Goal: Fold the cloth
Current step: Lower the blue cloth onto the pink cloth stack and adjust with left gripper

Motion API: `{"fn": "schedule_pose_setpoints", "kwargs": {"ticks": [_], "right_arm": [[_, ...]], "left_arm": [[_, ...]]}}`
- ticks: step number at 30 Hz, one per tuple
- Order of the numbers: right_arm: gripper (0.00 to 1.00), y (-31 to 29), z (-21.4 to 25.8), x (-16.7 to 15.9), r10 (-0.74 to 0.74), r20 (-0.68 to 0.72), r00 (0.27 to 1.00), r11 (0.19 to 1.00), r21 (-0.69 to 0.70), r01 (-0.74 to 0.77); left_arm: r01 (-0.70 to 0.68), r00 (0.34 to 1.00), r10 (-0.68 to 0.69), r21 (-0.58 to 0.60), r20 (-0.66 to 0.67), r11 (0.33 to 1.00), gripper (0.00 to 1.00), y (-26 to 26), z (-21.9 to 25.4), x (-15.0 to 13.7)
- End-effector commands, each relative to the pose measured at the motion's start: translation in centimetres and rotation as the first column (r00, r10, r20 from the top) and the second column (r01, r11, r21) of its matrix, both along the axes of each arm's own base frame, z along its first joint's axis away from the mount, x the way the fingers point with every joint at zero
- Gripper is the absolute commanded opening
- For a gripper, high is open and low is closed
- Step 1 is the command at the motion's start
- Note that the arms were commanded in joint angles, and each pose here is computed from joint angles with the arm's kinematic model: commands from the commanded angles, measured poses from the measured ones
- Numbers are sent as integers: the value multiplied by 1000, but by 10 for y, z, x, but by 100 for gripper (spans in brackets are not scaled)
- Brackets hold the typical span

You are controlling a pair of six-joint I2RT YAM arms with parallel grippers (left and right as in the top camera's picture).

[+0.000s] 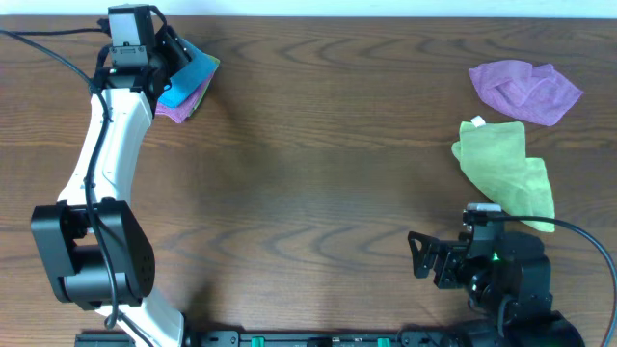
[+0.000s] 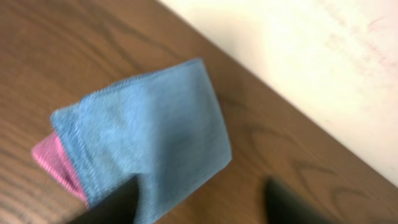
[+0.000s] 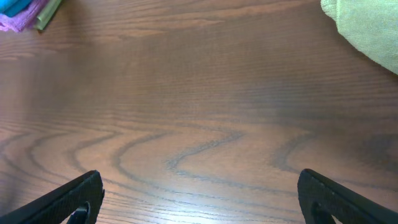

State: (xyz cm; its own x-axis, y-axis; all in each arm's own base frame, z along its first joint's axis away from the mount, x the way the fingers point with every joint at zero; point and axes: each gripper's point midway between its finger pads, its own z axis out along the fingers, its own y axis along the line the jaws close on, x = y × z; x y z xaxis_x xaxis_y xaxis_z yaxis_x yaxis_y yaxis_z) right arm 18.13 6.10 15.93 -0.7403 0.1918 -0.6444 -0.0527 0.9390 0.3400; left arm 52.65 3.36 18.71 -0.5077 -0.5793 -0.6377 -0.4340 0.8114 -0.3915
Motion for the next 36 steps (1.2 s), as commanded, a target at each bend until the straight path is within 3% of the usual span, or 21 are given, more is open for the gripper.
{"fn": "schedule_pose_setpoints", "kwargs": {"ticks": [1,2,3,13,19,36], "right_arm": [[99,-2,-1,0,-19,-2,1000,1000,5,19],[99,-2,-1,0,-19,-2,1000,1000,5,19],[99,-2,-1,0,-19,-2,1000,1000,6,19],[99,-2,-1,0,-19,-2,1000,1000,5,19],[99,-2,-1,0,-19,-2,1000,1000,5,19],[99,-2,-1,0,-19,-2,1000,1000,5,19]], "left_arm": [[-16,999,15,14,37,1000,20,4,9,9],[-25,999,25,4,35,1000,7,5,3,12],[-30,999,30,-3,33,1000,6,5,-2,15],[-51,997,52,-16,50,999,6,8,-59,51],[-66,998,65,-20,-25,998,6,10,-102,51],[-125,989,127,35,-75,992,6,26,-113,41]]}}
